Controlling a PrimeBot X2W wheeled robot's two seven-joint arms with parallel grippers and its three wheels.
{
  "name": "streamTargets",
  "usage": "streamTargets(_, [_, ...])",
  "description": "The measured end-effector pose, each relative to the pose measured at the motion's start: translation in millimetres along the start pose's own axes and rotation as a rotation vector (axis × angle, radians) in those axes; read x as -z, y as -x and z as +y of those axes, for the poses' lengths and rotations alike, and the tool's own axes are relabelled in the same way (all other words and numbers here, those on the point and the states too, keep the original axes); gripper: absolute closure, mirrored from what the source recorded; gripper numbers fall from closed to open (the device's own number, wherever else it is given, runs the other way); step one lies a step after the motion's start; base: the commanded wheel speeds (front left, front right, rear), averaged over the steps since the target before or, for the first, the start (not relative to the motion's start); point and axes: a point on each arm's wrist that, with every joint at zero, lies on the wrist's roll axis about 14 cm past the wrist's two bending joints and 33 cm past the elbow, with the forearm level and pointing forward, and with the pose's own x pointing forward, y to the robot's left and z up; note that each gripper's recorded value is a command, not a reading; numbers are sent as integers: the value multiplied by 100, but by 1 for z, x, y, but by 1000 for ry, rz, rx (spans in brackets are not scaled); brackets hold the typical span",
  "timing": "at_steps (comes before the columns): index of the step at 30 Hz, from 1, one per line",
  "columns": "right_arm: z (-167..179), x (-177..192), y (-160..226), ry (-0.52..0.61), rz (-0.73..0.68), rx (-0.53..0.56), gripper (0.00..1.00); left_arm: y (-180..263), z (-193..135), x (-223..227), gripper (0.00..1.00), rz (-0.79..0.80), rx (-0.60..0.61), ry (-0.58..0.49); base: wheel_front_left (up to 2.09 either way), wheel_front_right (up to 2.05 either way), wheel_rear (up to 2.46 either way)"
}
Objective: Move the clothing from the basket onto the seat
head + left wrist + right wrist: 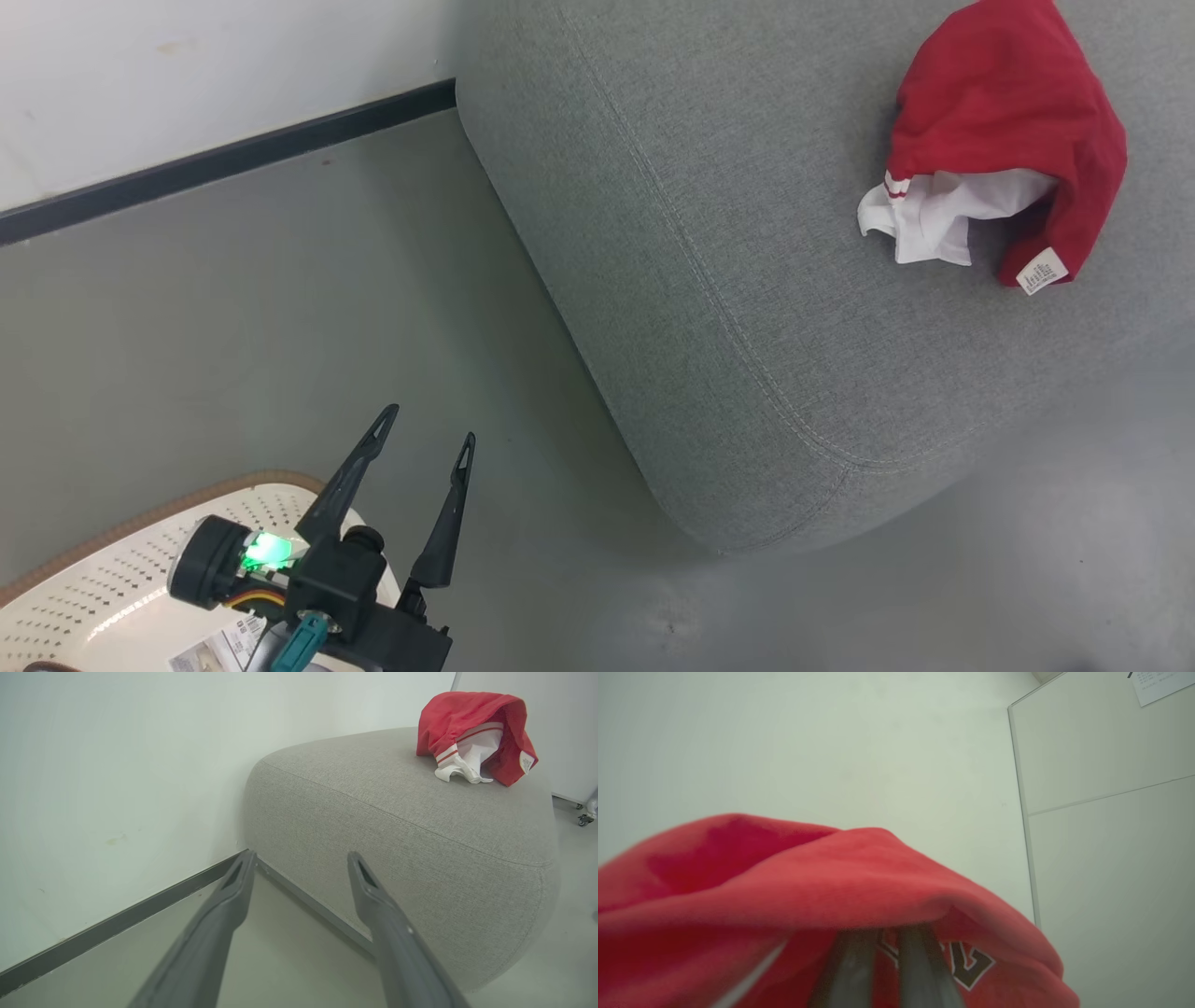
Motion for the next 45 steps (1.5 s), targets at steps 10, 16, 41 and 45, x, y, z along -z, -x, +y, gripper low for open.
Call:
streamTargets(10, [1, 31, -44, -24, 54, 24, 100, 4, 17, 16, 0, 24, -17, 2, 0, 0, 0])
streamTargets(16, [5, 61, -61, -50, 122, 47, 100, 10, 27, 27, 0, 45, -37, 3, 0, 0, 0])
streamTargets(41, [41, 242, 3, 24, 711, 49, 100, 41, 64, 47, 0, 108, -153, 6, 0, 0, 0])
streamTargets(45, [43, 255, 17, 45, 782, 40, 100, 42, 65, 47, 0, 108, -156, 8, 0, 0, 0])
